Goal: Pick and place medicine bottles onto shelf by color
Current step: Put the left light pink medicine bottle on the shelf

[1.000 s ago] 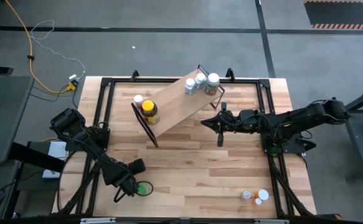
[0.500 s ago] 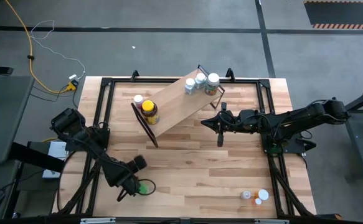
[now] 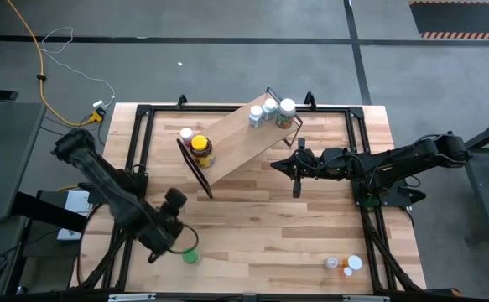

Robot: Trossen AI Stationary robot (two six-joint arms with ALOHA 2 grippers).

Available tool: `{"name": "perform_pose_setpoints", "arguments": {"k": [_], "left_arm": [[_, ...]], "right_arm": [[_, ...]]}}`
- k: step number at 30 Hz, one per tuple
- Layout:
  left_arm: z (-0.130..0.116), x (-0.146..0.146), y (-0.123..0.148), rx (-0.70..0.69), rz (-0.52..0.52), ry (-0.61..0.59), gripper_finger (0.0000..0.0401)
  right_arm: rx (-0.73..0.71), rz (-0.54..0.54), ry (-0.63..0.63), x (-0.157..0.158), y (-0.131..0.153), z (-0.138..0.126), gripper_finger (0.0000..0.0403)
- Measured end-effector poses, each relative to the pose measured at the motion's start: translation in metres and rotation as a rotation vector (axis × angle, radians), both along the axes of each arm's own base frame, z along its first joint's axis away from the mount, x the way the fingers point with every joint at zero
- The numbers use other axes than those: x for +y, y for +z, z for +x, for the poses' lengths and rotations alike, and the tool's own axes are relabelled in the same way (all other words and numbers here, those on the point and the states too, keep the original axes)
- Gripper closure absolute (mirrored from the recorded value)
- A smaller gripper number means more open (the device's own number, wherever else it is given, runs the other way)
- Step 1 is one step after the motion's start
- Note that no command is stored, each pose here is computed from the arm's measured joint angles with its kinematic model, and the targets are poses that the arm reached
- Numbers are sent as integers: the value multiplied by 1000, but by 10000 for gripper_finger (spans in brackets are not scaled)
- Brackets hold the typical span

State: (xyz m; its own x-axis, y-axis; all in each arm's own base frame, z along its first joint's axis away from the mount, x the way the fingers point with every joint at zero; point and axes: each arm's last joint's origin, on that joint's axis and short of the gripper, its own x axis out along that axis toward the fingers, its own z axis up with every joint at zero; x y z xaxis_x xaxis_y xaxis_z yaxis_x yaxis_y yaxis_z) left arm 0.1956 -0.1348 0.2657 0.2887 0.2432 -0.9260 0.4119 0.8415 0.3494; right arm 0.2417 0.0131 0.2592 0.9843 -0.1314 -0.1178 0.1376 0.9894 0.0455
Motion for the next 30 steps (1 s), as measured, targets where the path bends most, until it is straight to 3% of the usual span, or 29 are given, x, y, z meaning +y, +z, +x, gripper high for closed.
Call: {"name": "perform_pose_setpoints", "arguments": {"k": [7, 14, 18, 26, 30], "left_arm": [[-6, 19, 68, -632, -87, 54, 300], [3, 42, 103, -1060, -262, -25, 300], [18, 60, 96, -1234, -338, -63, 299], [49, 99, 42, -1494, -523, -124, 299], [57, 111, 31, -1672, -568, -121, 299]], "right_arm": [[-17, 9, -1, 0, 2, 0, 402], [-23, 9, -1, 0, 2, 0, 402], [-23, 9, 0, 0, 2, 0, 402], [-33, 13, 25, 1, 3, 0, 402], [-75, -2, 30, 1, 6, 2, 402]]}}
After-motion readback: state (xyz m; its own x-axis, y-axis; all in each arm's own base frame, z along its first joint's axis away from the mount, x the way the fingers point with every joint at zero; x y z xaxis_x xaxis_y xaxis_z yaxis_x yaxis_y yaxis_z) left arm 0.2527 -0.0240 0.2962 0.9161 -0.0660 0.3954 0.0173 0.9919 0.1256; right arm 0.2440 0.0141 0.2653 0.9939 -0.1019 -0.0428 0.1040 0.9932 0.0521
